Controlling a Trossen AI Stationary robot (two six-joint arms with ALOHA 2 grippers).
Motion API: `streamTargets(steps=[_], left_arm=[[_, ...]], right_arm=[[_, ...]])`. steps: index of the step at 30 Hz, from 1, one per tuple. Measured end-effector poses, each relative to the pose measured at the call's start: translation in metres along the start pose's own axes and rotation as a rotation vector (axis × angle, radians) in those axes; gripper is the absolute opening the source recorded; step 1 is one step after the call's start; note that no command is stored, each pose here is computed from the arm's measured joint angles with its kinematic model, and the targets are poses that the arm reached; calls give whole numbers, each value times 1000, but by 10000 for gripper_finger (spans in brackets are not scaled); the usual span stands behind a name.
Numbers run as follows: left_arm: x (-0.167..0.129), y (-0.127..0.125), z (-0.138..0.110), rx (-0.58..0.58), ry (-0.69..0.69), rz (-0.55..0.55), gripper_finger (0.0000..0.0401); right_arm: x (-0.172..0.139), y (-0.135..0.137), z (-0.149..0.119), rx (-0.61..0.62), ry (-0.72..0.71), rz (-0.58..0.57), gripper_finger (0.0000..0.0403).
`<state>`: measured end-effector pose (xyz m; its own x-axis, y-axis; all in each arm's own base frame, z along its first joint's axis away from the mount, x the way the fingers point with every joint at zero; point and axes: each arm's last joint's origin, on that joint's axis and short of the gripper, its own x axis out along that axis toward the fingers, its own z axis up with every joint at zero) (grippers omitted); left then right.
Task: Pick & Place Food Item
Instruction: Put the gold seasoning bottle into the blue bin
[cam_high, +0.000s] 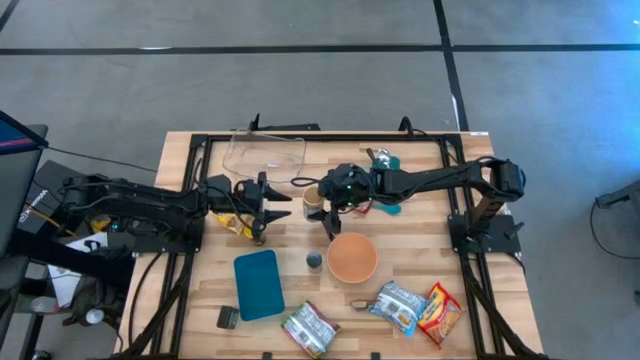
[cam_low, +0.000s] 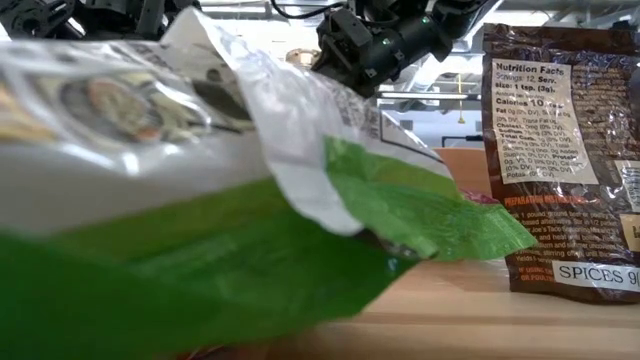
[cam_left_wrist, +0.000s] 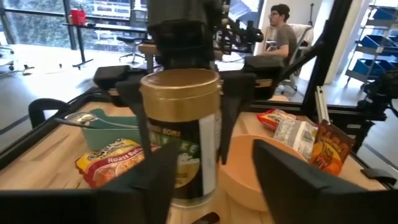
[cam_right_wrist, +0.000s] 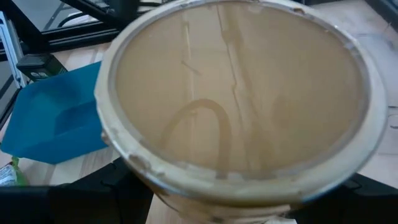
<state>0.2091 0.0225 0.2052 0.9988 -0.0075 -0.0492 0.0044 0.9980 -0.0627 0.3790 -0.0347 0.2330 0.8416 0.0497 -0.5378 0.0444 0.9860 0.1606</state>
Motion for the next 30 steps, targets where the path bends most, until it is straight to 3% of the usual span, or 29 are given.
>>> streamTargets(steps=[5, 11, 21, 30], left_arm=[[0, 1, 0, 0, -7, 65, 303], [1, 2, 2, 0, -34, 81, 357], [15, 4, -4, 1, -114, 80, 367], [45, 8, -5, -31, -47, 83, 367]], right_arm=[[0, 0, 0, 0, 1, 0, 286], [0, 0, 1, -3, -10, 2, 286], [0, 1, 2, -12, -17, 7, 286], [0, 5, 1, -16, -14, 34, 286]])
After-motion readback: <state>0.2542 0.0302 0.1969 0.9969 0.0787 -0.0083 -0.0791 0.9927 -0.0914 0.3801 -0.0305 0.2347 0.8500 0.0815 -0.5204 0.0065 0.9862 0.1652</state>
